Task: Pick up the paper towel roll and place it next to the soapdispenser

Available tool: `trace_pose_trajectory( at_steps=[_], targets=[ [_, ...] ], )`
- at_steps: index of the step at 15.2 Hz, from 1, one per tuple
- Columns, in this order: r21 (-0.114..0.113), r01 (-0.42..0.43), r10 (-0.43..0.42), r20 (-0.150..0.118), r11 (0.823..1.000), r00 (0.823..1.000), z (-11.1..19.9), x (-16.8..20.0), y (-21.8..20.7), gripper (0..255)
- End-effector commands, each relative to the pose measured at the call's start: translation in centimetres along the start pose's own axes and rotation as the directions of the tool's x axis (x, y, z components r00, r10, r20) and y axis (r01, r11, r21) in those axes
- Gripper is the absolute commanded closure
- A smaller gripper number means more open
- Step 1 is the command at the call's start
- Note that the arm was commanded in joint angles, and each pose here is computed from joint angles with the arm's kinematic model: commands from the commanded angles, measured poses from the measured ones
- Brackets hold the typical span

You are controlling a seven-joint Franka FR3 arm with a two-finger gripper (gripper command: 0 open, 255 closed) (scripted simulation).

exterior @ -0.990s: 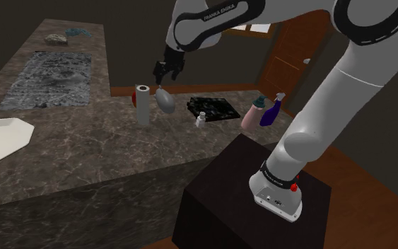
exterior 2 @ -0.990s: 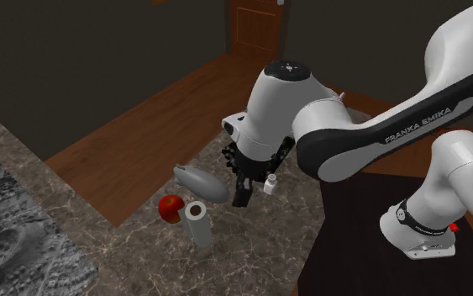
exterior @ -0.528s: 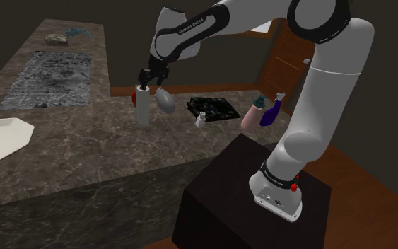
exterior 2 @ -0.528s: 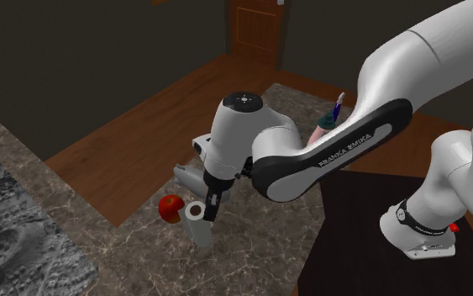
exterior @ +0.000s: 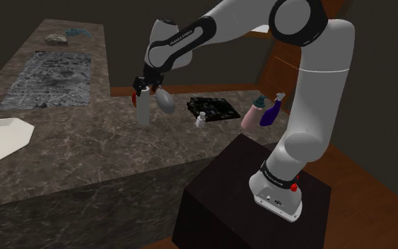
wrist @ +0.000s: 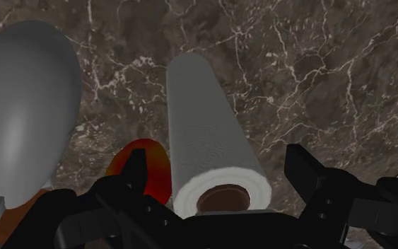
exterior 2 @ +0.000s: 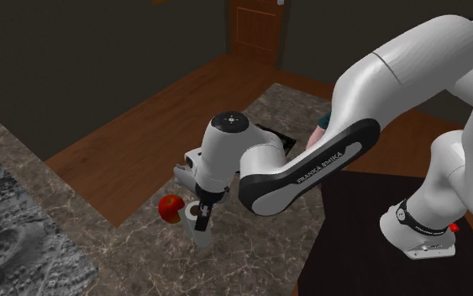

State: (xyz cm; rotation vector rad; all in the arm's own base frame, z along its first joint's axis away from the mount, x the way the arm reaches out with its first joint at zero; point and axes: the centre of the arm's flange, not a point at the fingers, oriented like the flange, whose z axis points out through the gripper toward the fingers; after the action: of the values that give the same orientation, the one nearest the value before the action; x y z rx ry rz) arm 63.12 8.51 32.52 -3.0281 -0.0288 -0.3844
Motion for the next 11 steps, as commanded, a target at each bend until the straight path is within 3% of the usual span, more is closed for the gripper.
trace_pose_trajectory(
  at_steps=[1,8,9,11],
  targets=[
    [0.0,0.0,0.0,0.0,1.0,1.0,0.94,-0.01,-0.11,0],
    [0.0,0.0,0.0,0.0,1.0,1.0,0.93,0.0,-0.11,0],
    [0.0,0.0,0.0,0.0,1.0,1.0,0.93,0.0,-0.11,255],
    [0.0,0.0,0.0,0.0,1.0,1.0,0.93,0.0,-0.1,255]
  ],
)
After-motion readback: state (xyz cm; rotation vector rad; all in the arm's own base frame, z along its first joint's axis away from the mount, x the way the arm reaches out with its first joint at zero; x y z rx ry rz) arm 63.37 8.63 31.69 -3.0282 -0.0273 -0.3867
